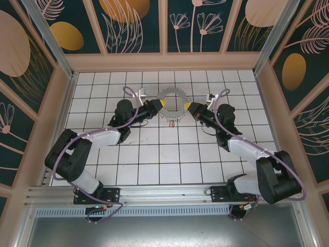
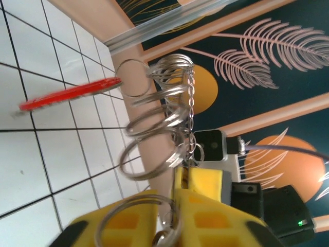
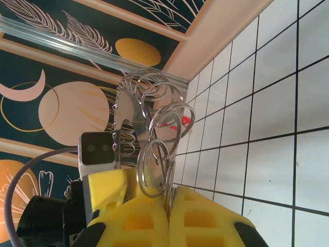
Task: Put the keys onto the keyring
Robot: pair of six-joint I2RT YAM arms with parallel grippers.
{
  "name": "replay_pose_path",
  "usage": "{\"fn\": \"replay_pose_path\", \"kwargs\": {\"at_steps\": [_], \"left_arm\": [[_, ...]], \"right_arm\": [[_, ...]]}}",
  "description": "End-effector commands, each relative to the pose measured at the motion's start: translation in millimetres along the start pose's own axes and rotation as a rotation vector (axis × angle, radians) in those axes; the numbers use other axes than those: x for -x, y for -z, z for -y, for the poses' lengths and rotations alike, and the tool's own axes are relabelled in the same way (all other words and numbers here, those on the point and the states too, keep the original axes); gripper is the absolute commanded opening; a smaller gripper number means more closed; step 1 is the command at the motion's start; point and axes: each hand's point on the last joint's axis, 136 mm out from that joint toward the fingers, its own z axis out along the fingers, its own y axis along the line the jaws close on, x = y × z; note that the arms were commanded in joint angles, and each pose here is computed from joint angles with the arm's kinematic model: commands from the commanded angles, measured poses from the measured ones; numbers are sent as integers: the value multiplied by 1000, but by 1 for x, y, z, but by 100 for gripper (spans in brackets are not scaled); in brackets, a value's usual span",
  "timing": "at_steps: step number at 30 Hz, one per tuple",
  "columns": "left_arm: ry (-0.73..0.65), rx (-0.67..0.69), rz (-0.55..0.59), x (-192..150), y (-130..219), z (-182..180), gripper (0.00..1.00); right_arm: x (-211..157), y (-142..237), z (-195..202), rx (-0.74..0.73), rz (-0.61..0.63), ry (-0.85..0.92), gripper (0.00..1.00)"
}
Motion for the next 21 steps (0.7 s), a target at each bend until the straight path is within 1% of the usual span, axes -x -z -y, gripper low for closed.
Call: {"fn": "replay_pose_path", "kwargs": {"at_steps": [1,6,8,10,12,17,20,21], "left_arm": [[-102,-58,37,13,1,33,8],[-180,-54,39,16,5,46,3],[-204,-68,49,19,6,54,0],[-230,-94,57,21,9,65,0],[-247,-117,64,23,11,74,0],[-307,-203,61,24,16,105,0],[-340,-230,55,24,19,116,0],[-352,-237,58,24,20,120,0]], "right_arm": [[7,4,-29,58,30,100,7],[8,15,-29,11,59,183,14],[10,21,-32,-2,75,222,20],[13,28,-36,-17,100,268,28],[17,35,-39,-42,129,313,34],[29,62,-61,-65,233,485,39],[32,75,-75,-55,283,613,53],[33,77,-76,-64,288,651,57]]}}
